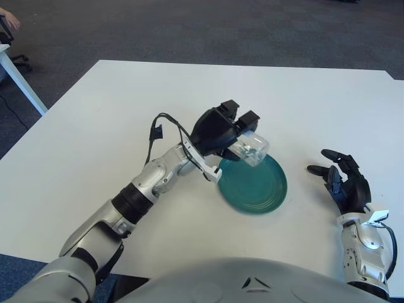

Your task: Put the bottle into the plate.

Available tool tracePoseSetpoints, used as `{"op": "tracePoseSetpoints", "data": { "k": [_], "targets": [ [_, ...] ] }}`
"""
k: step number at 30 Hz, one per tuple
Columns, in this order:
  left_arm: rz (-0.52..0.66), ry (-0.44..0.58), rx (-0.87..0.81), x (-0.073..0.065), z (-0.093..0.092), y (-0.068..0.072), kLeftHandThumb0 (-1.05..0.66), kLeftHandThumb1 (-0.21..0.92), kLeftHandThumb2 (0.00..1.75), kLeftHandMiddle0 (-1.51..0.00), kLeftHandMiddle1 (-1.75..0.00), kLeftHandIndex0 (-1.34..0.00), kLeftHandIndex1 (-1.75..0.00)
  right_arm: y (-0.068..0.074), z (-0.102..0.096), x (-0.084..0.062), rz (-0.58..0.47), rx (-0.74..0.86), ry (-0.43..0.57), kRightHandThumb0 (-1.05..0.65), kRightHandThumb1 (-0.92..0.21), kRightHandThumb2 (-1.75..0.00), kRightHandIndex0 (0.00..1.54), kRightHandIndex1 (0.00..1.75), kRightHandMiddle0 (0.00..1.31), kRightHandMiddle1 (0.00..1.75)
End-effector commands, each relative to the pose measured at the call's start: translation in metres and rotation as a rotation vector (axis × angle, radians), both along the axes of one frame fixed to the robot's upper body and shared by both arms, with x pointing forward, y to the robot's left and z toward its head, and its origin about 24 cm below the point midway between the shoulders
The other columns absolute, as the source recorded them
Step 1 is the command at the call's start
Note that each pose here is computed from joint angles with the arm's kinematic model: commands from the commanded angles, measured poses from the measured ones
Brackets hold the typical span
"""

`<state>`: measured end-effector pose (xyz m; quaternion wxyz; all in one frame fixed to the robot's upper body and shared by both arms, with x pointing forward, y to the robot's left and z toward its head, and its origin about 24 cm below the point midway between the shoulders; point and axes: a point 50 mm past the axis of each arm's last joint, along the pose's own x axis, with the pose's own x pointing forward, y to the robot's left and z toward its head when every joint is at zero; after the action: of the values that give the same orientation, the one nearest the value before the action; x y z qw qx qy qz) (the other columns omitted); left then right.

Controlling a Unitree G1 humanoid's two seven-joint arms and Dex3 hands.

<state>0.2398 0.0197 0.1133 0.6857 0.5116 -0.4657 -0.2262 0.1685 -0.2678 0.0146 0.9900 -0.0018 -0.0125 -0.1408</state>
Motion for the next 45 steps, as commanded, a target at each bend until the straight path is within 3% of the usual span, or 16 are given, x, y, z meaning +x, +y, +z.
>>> {"op": "tracePoseSetpoints", "data": {
  "k": [1, 10, 21, 32, 45],
  "targets": [
    [-0.048, 0.033, 0.027, -0.009, -0.007, -0.008, -0.42, 0.5, 1.09, -1.14, -1.75, -0.47, -1.75, 0.002, -0.001, 0.002, -0.001, -0.001, 0.0, -0.52, -0.9, -0.57, 0.57, 0.91, 0.29, 1.0],
    [-0.114, 0.048, 0.042, -0.019, -0.017, -0.017, -0.41, 0.53, 1.04, -1.16, -1.75, -0.45, -1.75, 0.005, -0.001, 0.003, -0.001, -0.001, -0.001, -0.52, -0.9, -0.57, 0.57, 0.91, 0.29, 1.0],
    [-0.108, 0.054, 0.05, -0.009, -0.018, -0.012, -0.4, 0.57, 0.98, -1.1, -1.75, -0.41, -1.75, 0.008, -0.002, 0.004, -0.001, -0.001, 0.0, -0.52, -0.9, -0.57, 0.57, 0.91, 0.29, 1.0],
    [-0.115, 0.055, 0.055, -0.01, -0.021, -0.013, -0.4, 0.57, 0.98, -1.06, -1.75, -0.41, -1.75, 0.01, -0.002, 0.004, -0.001, -0.002, -0.001, -0.52, -0.9, -0.57, 0.57, 0.91, 0.29, 1.0],
    [-0.051, 0.126, -0.003, -0.002, -0.037, -0.013, -0.41, 0.49, 1.09, -1.06, -1.75, -0.47, -1.75, 0.012, -0.002, 0.005, 0.0, -0.002, -0.001, -0.52, -0.9, -0.57, 0.57, 0.91, 0.29, 1.0]
  ]
}}
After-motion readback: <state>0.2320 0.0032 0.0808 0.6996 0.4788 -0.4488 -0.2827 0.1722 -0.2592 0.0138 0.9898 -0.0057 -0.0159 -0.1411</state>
